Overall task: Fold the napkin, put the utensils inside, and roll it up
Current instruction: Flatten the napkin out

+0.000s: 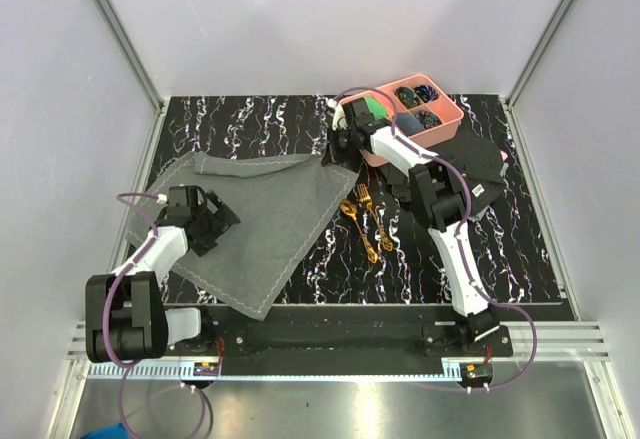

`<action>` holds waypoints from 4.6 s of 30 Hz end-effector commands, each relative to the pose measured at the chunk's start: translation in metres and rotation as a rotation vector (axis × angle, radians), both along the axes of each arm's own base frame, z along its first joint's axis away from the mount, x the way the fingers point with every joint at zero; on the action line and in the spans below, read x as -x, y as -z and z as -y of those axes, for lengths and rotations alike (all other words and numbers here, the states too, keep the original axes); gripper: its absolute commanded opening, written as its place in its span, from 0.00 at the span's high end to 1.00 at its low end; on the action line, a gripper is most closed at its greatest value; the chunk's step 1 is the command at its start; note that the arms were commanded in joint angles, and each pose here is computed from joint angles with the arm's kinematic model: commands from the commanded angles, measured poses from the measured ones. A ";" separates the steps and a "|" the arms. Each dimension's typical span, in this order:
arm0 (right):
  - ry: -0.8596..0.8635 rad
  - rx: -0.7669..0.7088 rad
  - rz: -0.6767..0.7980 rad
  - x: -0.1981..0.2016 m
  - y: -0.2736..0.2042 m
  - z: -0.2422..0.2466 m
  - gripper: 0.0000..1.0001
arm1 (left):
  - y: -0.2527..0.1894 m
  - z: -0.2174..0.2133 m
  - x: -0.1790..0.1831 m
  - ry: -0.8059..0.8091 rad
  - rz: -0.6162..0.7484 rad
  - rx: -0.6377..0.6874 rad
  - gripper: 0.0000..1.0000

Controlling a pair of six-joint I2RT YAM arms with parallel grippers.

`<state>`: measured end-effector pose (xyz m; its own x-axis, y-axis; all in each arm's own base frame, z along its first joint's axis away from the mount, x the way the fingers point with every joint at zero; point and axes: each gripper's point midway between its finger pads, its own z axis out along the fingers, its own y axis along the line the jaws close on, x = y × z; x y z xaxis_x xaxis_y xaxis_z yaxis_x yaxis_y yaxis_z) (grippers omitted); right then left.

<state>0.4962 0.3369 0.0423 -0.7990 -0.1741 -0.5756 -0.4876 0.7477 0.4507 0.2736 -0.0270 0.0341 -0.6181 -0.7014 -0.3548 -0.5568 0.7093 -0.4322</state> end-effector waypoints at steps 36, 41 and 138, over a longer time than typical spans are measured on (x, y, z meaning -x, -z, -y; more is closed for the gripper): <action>-0.070 0.051 -0.154 0.114 0.031 -0.030 0.07 | -0.016 -0.018 -0.095 -0.037 0.080 0.032 0.01; -0.033 0.020 -0.316 0.166 0.037 -0.014 0.08 | -0.007 -0.026 -0.099 -0.052 0.056 -0.015 0.01; 0.225 0.171 0.262 -0.037 -0.016 -0.078 1.00 | -0.124 -0.052 -0.084 0.183 0.262 -0.074 0.01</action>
<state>0.4961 0.4576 0.0251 -0.6713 -0.2240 -0.7066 -0.5215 0.8201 0.2354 0.3500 0.0254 0.1535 -0.6343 -0.5509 -0.5424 -0.3244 0.8265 -0.4601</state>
